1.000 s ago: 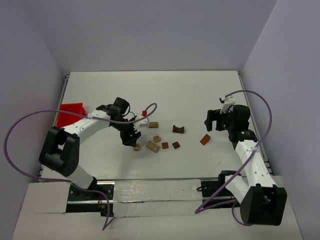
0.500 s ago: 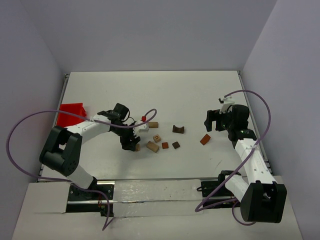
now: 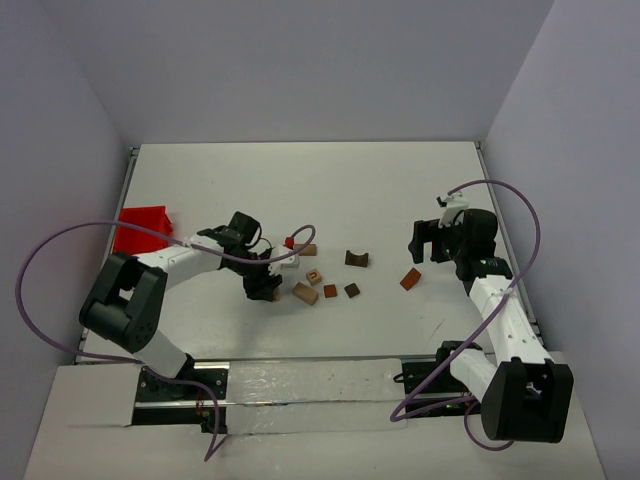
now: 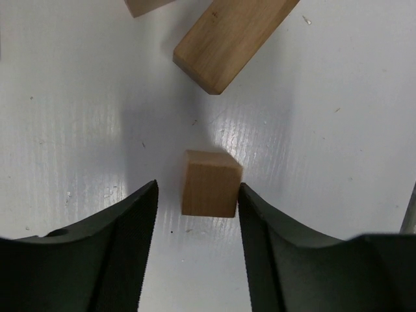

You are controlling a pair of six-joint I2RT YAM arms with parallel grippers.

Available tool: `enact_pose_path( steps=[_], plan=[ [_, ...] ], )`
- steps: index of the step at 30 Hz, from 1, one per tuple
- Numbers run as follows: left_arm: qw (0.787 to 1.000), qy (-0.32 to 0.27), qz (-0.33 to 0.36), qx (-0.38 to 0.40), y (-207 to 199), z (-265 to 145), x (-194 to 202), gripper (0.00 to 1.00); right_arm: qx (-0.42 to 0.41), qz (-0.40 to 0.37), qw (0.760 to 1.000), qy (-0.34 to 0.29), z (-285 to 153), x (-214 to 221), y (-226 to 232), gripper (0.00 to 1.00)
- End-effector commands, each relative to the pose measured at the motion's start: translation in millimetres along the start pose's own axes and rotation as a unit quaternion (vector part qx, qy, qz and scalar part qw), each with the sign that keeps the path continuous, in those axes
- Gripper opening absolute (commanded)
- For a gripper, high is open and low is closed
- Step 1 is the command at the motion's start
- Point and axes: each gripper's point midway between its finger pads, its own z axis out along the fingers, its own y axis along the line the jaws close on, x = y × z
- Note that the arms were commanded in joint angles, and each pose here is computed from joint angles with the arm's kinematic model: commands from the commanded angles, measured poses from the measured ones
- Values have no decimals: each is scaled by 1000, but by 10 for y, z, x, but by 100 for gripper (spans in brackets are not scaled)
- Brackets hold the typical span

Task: Build the wood block tower

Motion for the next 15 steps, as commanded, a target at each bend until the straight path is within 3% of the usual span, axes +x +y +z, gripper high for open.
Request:
enact_pose_path(
  steps=[1, 3, 12, 15],
  plan=[
    [999, -18, 31, -8, 69, 46, -79, 54, 6, -15, 1000, -26, -24, -224, -29, 100],
    [999, -14, 35, -8, 66, 49, -52, 46, 6, -15, 1000, -25, -19, -219, -31, 100],
    [999, -6, 46, -16, 152, -20, -125, 32, 0, -15, 1000, -24, -3, -226, -18, 100],
    [999, 1, 36, -16, 314, -53, -278, 19, 1, -15, 1000, -26, -16, -246, -15, 100]
  ],
)
